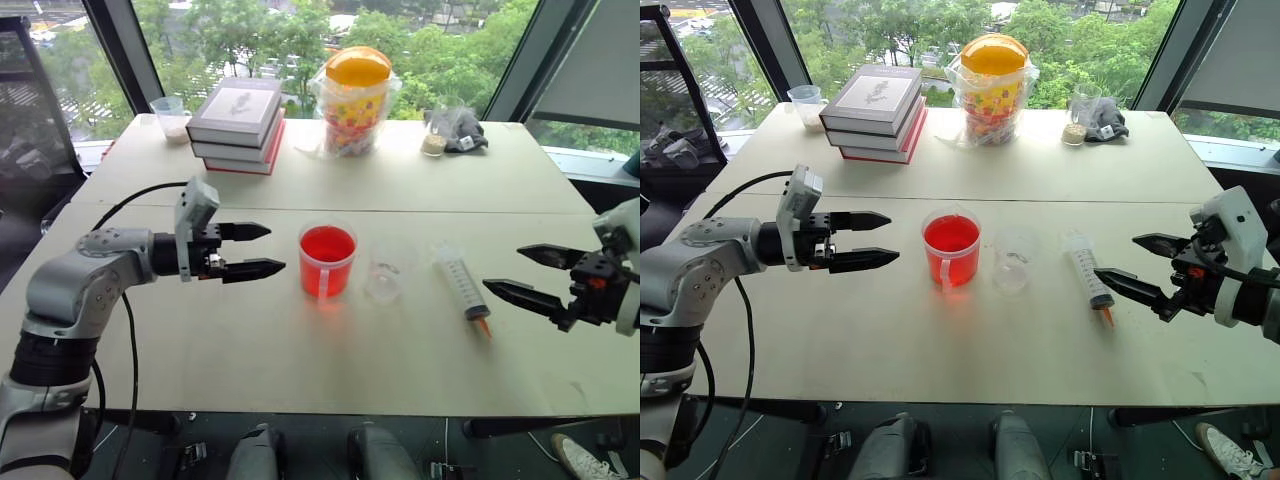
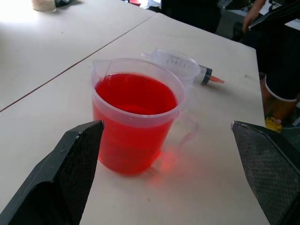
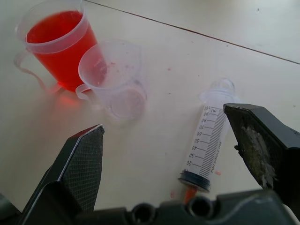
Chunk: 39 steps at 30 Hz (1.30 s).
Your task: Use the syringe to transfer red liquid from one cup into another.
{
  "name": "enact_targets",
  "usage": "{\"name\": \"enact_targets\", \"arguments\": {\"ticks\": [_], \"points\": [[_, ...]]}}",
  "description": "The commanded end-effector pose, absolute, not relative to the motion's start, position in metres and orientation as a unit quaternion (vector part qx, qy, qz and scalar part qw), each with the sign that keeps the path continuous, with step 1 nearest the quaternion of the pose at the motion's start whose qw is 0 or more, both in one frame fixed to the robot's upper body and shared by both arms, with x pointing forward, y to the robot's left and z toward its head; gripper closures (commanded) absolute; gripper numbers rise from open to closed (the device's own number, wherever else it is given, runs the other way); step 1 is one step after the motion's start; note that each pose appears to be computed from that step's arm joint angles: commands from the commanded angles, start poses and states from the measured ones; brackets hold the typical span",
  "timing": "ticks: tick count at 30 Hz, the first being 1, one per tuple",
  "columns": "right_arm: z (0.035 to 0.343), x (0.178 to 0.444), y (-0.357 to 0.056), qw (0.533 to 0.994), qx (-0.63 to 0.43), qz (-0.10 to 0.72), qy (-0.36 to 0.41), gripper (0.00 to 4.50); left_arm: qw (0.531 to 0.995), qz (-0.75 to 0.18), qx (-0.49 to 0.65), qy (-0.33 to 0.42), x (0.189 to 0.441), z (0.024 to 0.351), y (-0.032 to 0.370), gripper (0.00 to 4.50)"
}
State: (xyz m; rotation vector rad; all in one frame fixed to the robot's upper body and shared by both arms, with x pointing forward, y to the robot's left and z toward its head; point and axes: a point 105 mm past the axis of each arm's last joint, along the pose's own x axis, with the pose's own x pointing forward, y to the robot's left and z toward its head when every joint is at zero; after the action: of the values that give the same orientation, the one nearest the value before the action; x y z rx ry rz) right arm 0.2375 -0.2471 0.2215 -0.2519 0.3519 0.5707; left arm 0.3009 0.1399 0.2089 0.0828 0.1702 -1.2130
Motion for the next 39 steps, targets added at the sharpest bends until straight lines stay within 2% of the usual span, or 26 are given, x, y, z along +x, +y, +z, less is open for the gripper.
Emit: {"name": "enact_targets", "arguments": {"ticks": [1, 4, 11, 14, 21, 28, 33, 37, 39], "points": [[0.230, 0.241, -0.249, 0.938, -0.128, 0.273, 0.171, 0.03, 0.815, -0.574, 0.051, 0.054, 0.298, 0.219, 0.137, 0.00], [0.230, 0.252, -0.246, 0.932, -0.117, 0.282, 0.196, 0.03, 0.815, -0.575, 0.050, 0.049, 0.300, 0.220, 0.134, 0.00], [0.213, 0.283, -0.256, 0.897, -0.029, 0.245, 0.366, 0.03, 0.809, -0.584, 0.050, 0.038, 0.304, 0.217, 0.125, 0.00], [0.199, 0.301, -0.252, 0.877, -0.028, 0.228, 0.423, 0.03, 0.810, -0.583, 0.046, 0.031, 0.302, 0.214, 0.121, 0.00], [0.170, 0.342, -0.260, 0.857, -0.062, 0.200, 0.470, 0.03, 0.824, -0.564, 0.043, 0.022, 0.295, 0.211, 0.127, 0.00], [0.158, 0.370, -0.256, 0.849, -0.084, 0.204, 0.481, 0.03, 0.832, -0.552, 0.045, 0.019, 0.288, 0.213, 0.129, 0.00], [0.149, 0.380, -0.252, 0.837, -0.110, 0.203, 0.497, 0.03, 0.838, -0.544, 0.045, 0.016, 0.286, 0.214, 0.130, 0.00], [0.134, 0.377, -0.247, 0.815, -0.132, 0.215, 0.522, 0.03, 0.842, -0.538, 0.041, 0.011, 0.285, 0.215, 0.130, 0.00], [0.127, 0.375, -0.248, 0.806, -0.141, 0.215, 0.533, 0.59, 0.843, -0.536, 0.040, 0.010, 0.285, 0.216, 0.130, 0.00]]}}
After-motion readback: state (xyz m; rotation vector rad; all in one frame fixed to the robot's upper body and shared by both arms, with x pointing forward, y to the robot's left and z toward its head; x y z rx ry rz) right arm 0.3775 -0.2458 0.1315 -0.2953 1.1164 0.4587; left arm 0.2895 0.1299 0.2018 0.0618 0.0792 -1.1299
